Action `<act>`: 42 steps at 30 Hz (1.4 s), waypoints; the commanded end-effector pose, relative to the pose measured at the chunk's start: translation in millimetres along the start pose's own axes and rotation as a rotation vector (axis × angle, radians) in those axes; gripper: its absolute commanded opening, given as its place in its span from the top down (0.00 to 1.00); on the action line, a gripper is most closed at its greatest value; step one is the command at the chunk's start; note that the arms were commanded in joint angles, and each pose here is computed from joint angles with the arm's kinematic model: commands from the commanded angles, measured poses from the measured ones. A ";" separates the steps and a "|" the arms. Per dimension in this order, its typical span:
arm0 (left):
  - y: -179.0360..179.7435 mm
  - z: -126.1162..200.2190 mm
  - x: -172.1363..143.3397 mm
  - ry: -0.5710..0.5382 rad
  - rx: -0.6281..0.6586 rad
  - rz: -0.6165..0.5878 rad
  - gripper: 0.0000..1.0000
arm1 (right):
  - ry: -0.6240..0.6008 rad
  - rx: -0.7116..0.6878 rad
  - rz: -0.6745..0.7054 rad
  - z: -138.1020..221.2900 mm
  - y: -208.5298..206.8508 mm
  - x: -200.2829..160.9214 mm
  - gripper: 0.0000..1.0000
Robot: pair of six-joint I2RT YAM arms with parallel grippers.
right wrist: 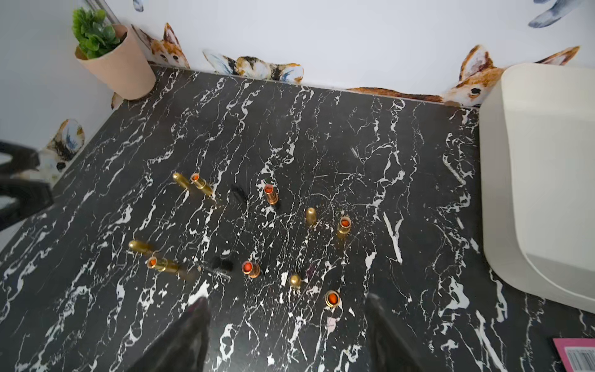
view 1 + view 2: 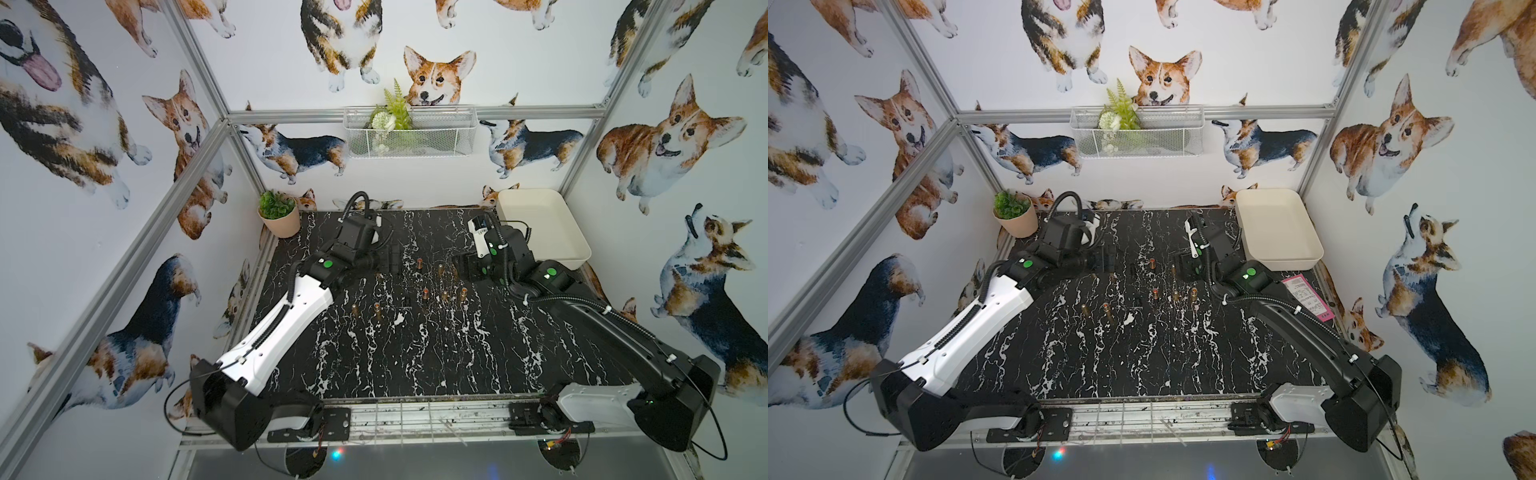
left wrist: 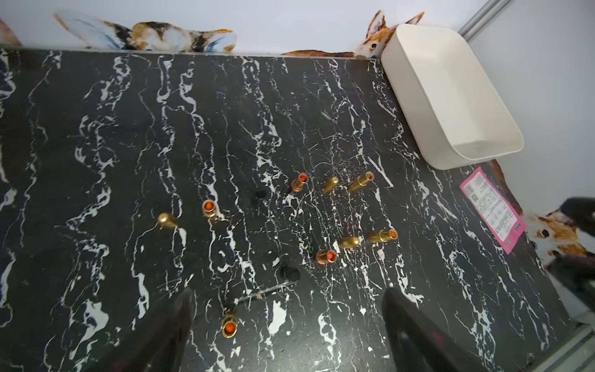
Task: Open the lipstick cap
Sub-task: Reset both arms
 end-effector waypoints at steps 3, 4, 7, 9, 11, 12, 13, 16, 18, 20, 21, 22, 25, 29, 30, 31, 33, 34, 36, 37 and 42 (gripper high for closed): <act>52.8 3.4 -29.1 0.029 0.060 0.067 0.03 | -0.146 -0.054 -0.103 0.0 -25.9 33.0 0.00; 66.2 2.1 -35.0 0.032 0.080 0.081 0.02 | -0.164 -0.083 -0.107 0.2 -37.2 35.0 0.00; 111.0 -3.7 -54.2 0.030 0.179 0.104 0.01 | -0.202 -0.087 -0.019 -9.1 -57.1 28.7 0.00; 132.4 -11.4 -67.2 0.006 0.278 0.066 0.00 | -0.185 -0.086 0.045 -21.0 -71.0 17.5 0.00; 140.5 -26.3 -88.1 -0.001 0.302 -0.001 0.00 | -0.140 -0.125 -0.031 -30.0 -100.1 14.2 0.00; 148.7 -31.9 -97.2 -0.019 0.332 -0.009 0.00 | -0.148 -0.145 -0.120 -31.9 -123.6 15.8 0.00; 158.5 -33.7 -103.6 -0.047 0.359 0.005 0.00 | -0.180 -0.140 -0.171 -32.6 -137.9 17.6 0.00; 179.1 -37.8 -115.7 -0.148 0.429 0.021 0.00 | -0.293 -0.168 -0.183 -31.4 -169.4 13.3 0.00; 184.3 -47.0 -121.3 -0.203 0.454 -0.030 0.00 | -0.310 -0.228 -0.111 -34.1 -180.7 3.6 0.00; 193.9 -56.0 -126.6 -0.196 0.503 -0.043 0.00 | -0.328 -0.275 -0.067 -37.3 -191.2 -6.7 0.00; 199.6 -63.8 -128.4 -0.179 0.523 -0.063 0.00 | -0.341 -0.289 -0.054 -37.5 -194.8 -9.8 0.00; 203.7 -71.0 -128.6 -0.175 0.517 -0.060 0.00 | -0.368 -0.306 -0.042 -38.1 -202.2 -16.4 0.00; 207.1 -98.3 -118.8 -0.161 0.430 -0.042 0.00 | -0.388 -0.329 -0.092 -43.8 -223.1 -34.7 0.00; 201.0 -112.8 -117.5 -0.149 0.388 -0.084 0.00 | -0.385 -0.359 -0.088 -47.9 -236.0 -36.1 0.00; 197.3 -111.8 -119.4 -0.166 0.389 -0.101 0.00 | -0.405 -0.368 -0.079 -48.4 -240.8 -36.1 0.00; 195.4 -108.0 -120.1 -0.190 0.391 -0.107 0.00 | -0.402 -0.376 -0.111 -45.4 -246.5 -34.1 0.00; 195.4 -102.3 -123.2 -0.229 0.420 -0.106 0.00 | -0.377 -0.361 -0.134 -44.3 -250.0 -38.9 0.00; 194.4 -101.0 -124.7 -0.236 0.439 -0.109 0.00 | -0.347 -0.369 -0.138 -45.3 -252.0 -47.3 0.00; 192.8 -101.2 -124.5 -0.239 0.456 -0.121 0.00 | -0.334 -0.387 -0.155 -49.7 -258.6 -67.6 0.00; 191.7 -100.9 -124.6 -0.243 0.457 -0.123 0.00 | -0.355 -0.384 -0.156 -51.0 -260.4 -73.2 0.00; 191.0 -101.0 -125.6 -0.252 0.457 -0.125 0.00 | -0.380 -0.272 -0.096 -73.8 -257.4 -88.0 0.00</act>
Point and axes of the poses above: each gripper's point midway between its finger pads, its own z axis back along the fingers, its own y axis along the line the jaws close on, x = y × z, the point moved 4 cm from there along z, back along the fingers, and after that the axes turned 14 degrees about -z, right-handed, at the moved point
